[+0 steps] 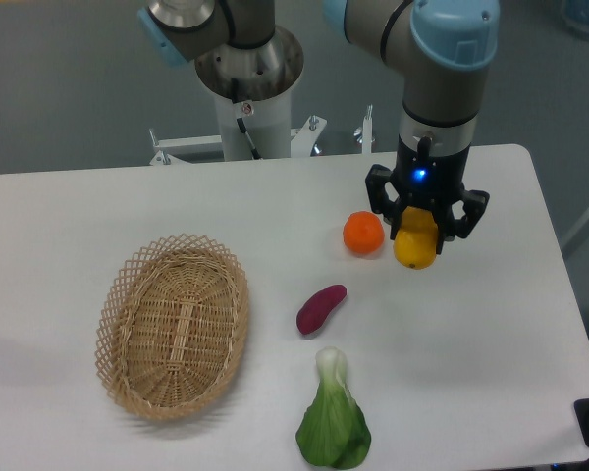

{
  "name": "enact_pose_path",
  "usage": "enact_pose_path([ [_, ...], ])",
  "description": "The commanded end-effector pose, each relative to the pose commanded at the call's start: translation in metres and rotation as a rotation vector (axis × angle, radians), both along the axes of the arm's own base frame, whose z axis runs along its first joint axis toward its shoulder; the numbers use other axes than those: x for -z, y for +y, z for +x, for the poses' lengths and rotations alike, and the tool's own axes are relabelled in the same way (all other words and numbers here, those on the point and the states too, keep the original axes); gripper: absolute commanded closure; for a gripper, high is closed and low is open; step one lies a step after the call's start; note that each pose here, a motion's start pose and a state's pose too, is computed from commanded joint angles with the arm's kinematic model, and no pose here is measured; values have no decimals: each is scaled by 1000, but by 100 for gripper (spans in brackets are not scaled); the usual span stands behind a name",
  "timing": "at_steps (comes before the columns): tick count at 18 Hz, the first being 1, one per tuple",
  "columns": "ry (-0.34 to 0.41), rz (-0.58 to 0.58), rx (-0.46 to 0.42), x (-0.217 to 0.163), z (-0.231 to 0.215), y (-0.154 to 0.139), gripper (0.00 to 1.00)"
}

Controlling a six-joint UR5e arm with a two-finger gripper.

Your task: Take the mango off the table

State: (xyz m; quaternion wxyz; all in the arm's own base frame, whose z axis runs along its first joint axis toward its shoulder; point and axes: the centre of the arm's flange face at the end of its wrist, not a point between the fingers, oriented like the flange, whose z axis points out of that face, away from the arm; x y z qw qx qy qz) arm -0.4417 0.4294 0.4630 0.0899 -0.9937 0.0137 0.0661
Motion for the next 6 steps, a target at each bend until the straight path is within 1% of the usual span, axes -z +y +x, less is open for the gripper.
enact_pose_path([
  [6, 2, 2, -2, -2, 0, 0, 54],
])
